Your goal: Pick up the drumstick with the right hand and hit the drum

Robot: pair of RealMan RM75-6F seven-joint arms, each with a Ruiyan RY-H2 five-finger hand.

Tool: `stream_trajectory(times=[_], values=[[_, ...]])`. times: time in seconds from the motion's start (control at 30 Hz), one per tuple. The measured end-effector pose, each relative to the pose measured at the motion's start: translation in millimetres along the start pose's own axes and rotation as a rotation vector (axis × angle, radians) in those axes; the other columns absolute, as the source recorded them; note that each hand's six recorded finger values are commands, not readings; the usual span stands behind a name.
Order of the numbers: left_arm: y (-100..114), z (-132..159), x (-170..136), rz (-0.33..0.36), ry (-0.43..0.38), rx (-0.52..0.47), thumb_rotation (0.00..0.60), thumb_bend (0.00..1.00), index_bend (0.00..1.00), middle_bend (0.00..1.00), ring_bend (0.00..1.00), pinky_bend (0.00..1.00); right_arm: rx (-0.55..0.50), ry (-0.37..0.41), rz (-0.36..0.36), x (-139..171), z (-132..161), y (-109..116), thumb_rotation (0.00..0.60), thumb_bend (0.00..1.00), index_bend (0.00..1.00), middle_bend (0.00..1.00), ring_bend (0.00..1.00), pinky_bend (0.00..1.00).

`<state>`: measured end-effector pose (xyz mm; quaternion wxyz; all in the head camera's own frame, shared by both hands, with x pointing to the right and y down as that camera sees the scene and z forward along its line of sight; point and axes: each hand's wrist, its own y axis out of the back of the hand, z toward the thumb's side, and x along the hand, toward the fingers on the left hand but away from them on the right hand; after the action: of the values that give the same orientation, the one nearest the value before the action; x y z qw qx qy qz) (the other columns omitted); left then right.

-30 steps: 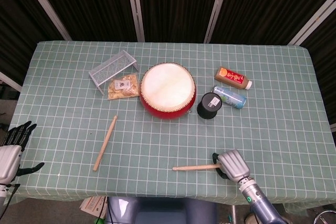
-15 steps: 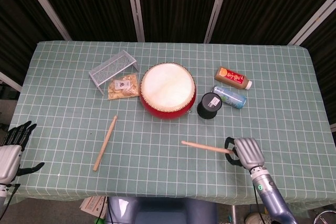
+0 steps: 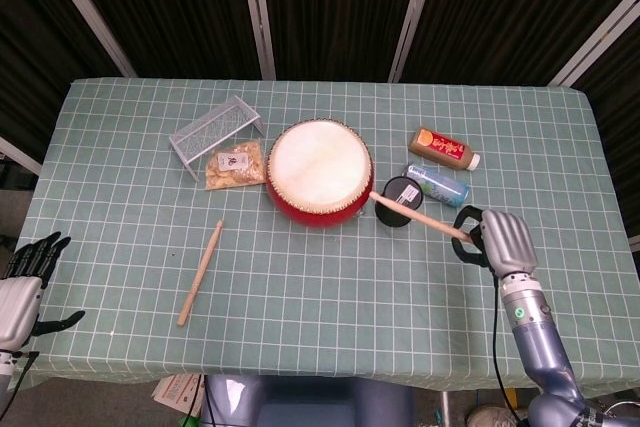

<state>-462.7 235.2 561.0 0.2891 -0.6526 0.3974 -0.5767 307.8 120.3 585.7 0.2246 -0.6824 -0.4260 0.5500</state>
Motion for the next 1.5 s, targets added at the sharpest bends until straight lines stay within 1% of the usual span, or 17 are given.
stream_trajectory(times=[0.13, 0.33, 0.43, 0.57, 0.63, 0.77, 1.03, 1.17, 1.3, 1.5], values=[[-1, 0, 0, -0.014, 0.005, -0.004, 0.6, 0.0, 0.0, 0.0, 0.0, 0.0, 0.002, -0.01, 0.006, -17, 10, 10, 0.6, 0.53, 0.96, 1.0, 1.0, 1.0], [-2, -1, 1, -0.038, 0.02, -0.016, 0.6, 0.0, 0.0, 0.0, 0.0, 0.0, 0.037, 0.006, 0.013, -43, 34, 20, 0.6, 0.54, 0.96, 1.0, 1.0, 1.0], [-3, -1, 1, -0.047, 0.025, -0.024, 0.6, 0.0, 0.0, 0.0, 0.0, 0.0, 0.026, 0.014, 0.027, -54, 46, 21, 0.6, 0.55, 0.96, 1.0, 1.0, 1.0], [-4, -2, 2, -0.065, 0.039, -0.033, 0.6, 0.0, 0.0, 0.0, 0.0, 0.0, -0.026, 0.014, 0.046, -70, 60, 18, 0.6, 0.55, 0.96, 1.0, 1.0, 1.0], [-5, -3, 2, -0.078, 0.049, -0.041, 0.6, 0.0, 0.0, 0.0, 0.0, 0.0, -0.04, 0.015, 0.046, -79, 65, 18, 0.6, 0.55, 0.96, 1.0, 1.0, 1.0], [-6, -3, 3, -0.097, 0.06, -0.058, 0.6, 0.0, 0.0, 0.0, 0.0, 0.0, -0.056, 0.001, 0.039, -93, 66, 13, 0.6, 0.55, 0.96, 1.0, 1.0, 1.0], [-6, -4, 5, -0.12, 0.071, -0.083, 0.6, 0.0, 0.0, 0.0, 0.0, 0.0, -0.075, -0.049, -0.013, -121, 58, 5, 0.6, 0.55, 0.96, 1.0, 1.0, 1.0], [-6, -5, 6, -0.128, 0.075, -0.096, 0.6, 0.0, 0.0, 0.0, 0.0, 0.0, -0.098, -0.066, -0.039, -128, 58, 0, 0.6, 0.55, 0.96, 1.0, 1.0, 1.0], [-6, -5, 7, -0.134, 0.075, -0.102, 0.6, 0.0, 0.0, 0.0, 0.0, 0.0, -0.124, -0.068, -0.082, -134, 59, 6, 0.6, 0.55, 0.96, 1.0, 1.0, 1.0], [-5, -3, 7, -0.129, 0.064, -0.102, 0.6, 0.0, 0.0, 0.0, 0.0, 0.0, -0.186, -0.044, -0.18, -139, 67, 21, 0.6, 0.55, 0.96, 1.0, 1.0, 1.0]])
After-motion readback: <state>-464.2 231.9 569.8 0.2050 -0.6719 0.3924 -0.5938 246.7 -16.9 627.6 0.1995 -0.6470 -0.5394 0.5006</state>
